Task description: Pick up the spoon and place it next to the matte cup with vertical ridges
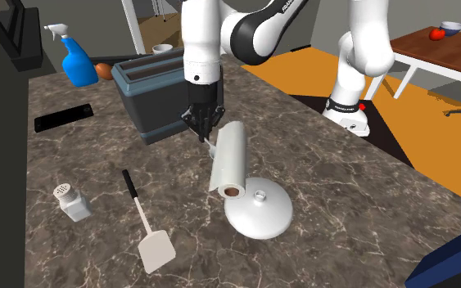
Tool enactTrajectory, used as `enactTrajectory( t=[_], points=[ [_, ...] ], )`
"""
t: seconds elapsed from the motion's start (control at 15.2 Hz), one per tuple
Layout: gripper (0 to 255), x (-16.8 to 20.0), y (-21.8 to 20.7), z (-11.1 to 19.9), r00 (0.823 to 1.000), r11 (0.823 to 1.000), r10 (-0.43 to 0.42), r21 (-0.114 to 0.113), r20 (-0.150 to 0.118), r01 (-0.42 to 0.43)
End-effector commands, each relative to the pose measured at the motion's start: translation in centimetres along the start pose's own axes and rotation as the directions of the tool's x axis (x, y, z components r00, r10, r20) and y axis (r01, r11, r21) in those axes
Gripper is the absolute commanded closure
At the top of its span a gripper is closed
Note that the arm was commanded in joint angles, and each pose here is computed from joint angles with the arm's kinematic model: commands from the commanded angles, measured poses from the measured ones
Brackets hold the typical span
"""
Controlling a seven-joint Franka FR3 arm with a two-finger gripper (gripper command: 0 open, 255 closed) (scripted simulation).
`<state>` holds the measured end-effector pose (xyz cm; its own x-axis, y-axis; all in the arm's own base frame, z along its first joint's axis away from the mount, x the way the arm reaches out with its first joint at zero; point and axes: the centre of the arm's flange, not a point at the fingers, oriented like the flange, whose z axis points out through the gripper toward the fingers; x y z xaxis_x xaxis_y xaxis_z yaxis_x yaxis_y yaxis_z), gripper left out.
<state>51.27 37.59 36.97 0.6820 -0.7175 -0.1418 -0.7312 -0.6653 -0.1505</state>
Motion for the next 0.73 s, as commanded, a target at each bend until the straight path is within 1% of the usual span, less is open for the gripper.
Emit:
enactTrajectory(
  t=[0.0,0.66],
  points=[
    [255,-0.1,-0.1,-1.0,1.000,1.000,0.000,0.000,0.000,0.000],
    [255,-0.9,-0.9,-6.2,1.000,1.000,0.000,0.000,0.000,0.000]
  ],
)
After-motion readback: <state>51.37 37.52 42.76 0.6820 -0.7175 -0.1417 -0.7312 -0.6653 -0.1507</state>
